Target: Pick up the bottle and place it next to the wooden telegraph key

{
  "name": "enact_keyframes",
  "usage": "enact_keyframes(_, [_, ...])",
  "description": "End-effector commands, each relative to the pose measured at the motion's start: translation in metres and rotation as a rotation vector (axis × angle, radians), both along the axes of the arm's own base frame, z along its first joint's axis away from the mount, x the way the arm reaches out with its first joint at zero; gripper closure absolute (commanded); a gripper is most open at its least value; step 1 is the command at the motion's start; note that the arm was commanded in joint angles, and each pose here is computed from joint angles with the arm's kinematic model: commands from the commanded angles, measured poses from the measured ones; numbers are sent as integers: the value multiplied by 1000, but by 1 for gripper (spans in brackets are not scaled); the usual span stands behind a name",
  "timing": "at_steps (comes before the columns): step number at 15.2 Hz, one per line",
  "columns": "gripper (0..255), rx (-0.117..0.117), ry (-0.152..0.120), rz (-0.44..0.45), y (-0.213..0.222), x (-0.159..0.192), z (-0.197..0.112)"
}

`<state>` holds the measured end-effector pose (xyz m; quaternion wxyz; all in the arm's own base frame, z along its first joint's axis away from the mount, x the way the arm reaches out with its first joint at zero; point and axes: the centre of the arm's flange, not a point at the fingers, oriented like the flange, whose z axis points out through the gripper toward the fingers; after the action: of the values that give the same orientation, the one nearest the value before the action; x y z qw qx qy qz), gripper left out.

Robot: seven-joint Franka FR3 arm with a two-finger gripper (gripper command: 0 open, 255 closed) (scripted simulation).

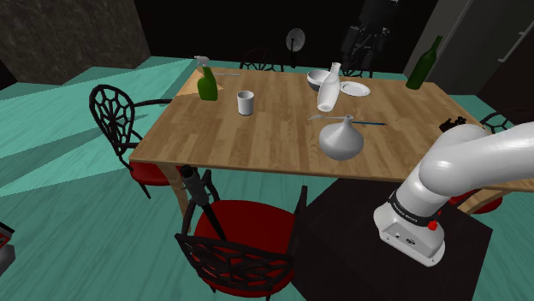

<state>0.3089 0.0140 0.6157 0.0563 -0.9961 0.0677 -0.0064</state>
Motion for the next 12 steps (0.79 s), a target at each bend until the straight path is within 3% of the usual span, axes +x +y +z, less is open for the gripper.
enact_keyframes(1, [0, 0, 0, 0, 0, 0, 0])
enact_keyframes(12, [0, -34, -30, 20, -108, 70, -52])
